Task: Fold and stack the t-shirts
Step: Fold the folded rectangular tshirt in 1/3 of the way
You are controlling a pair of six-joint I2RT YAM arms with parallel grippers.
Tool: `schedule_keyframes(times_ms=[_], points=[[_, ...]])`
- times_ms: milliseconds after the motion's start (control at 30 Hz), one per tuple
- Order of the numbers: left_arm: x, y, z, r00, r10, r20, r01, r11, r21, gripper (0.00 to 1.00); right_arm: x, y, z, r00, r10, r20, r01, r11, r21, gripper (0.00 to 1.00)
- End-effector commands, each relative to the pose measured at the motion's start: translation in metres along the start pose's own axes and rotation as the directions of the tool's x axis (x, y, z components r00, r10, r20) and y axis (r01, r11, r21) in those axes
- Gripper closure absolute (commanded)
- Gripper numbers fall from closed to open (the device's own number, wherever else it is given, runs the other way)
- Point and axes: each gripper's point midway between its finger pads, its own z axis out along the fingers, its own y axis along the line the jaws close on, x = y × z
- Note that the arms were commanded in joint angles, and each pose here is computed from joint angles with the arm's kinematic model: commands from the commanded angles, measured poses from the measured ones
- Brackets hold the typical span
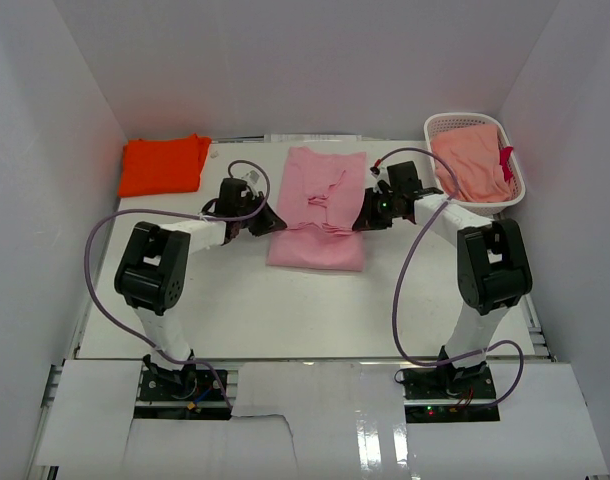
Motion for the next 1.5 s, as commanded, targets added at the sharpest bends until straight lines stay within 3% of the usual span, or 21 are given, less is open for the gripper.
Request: schedule_keyframes(times_ms=[0, 833, 1000, 1333, 1467], points=[[-0.025, -0.02, -0.001, 0.997, 0.054, 0.063, -0.057, 0.997, 0.057, 1.0, -0.026, 0.002, -0.003, 0.998, -0.033, 0.062, 0.034, 0.999, -0.005, 0.92], [-0.041, -0.014, 0.011, 0.992, 0.065, 0.106, -0.067, 0.998, 0.02, 0.99, -0.042, -0.015, 0.017, 0.997, -0.005, 0.077, 0.006, 1.0, -0.002, 0.92], [-0.038, -0.006, 0.017, 0.994, 0.043, 0.102, -0.043, 0.999, 0.004, 0.9, -0.043, -0.018, 0.024, 0.996, 0.006, 0.085, -0.005, 1.0, -0.013, 0.85], [-0.035, -0.003, 0.02, 0.99, 0.017, 0.14, -0.022, 0.999, 0.034, 0.49, -0.045, -0.026, 0.029, 0.992, 0.009, 0.125, -0.01, 1.0, 0.008, 0.67], [-0.04, -0.007, 0.016, 0.985, 0.02, 0.171, -0.029, 0.998, 0.05, 0.45, -0.051, -0.026, 0.027, 0.989, 0.001, 0.145, -0.004, 1.0, 0.018, 0.62]])
